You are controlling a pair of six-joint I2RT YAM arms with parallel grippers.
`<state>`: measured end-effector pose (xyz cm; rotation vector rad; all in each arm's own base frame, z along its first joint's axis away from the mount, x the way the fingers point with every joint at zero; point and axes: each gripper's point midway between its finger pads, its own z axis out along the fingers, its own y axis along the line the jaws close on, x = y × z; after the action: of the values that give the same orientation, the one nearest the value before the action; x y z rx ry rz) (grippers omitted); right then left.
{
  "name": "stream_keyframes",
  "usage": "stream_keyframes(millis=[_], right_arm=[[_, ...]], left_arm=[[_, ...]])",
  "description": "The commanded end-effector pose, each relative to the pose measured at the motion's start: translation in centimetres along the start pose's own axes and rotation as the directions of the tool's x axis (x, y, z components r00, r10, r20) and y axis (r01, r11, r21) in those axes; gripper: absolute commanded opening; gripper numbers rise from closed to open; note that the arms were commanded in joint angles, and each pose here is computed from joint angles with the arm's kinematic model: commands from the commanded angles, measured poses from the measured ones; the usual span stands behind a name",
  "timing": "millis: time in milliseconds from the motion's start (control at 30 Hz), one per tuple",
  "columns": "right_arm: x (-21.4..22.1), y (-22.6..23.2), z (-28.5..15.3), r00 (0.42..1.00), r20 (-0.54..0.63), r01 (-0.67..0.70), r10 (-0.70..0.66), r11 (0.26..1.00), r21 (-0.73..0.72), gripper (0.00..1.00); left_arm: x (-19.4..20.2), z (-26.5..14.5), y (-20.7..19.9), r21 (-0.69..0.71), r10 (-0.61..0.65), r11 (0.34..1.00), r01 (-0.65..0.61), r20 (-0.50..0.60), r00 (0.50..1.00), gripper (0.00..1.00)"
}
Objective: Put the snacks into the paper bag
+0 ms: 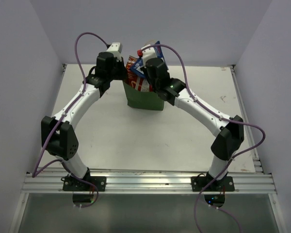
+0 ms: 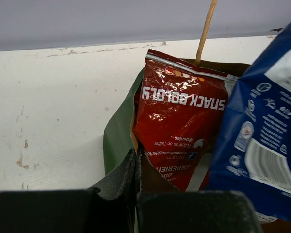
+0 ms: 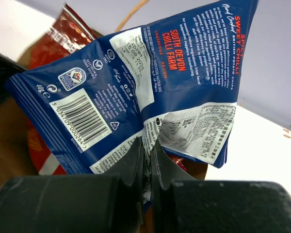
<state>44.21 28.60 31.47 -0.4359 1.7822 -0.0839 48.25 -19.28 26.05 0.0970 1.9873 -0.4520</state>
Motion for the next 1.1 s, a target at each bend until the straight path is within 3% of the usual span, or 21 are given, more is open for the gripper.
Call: stream_keyframes(millis=[0,367,433,700,900,1067], right_arm=[[0.3,0.6,0.1,0.996,-0.082,0.016,-0.023,0.996,-0.084,0.0],[1.5,4.4,-0.1,0.976,-0.214,-0.033,-0.034,0.953,-0.301,0.0],[3.3,4.7,0.0,0.956,-0.281,-0.009,-0.083,0.95,-0.313,0.0],[5.7,5.3,0.6,0.909,-0.395,0.005,-0.137,0.948,-0.318,0.0],[10.3,6.1,2.6,0.853,-0.489,0.041,-0.183,0.957,-0.286,0.0],[12.2,5.1,4.3,0.824,-0.553,-0.005,-0.123,0.975,-0.223,0.0]], left_arm=[[-0.9,-1.8,-0.9,0.036,-0.004,0.999,0.003,0.014,1.0,0.0],[-1.5,-2.3,-1.5,0.061,-0.007,0.998,0.005,0.029,1.0,0.0],[-1.5,-2.3,-1.6,0.066,-0.01,0.998,0.008,0.029,1.0,0.0],[-1.9,-2.8,-1.9,0.077,-0.014,0.997,0.011,0.036,0.999,0.0],[-2.5,-3.5,-2.0,0.077,-0.007,0.997,0.003,0.056,0.998,0.0],[-2.7,-3.8,-2.2,0.086,-0.007,0.996,0.002,0.058,0.998,0.0]])
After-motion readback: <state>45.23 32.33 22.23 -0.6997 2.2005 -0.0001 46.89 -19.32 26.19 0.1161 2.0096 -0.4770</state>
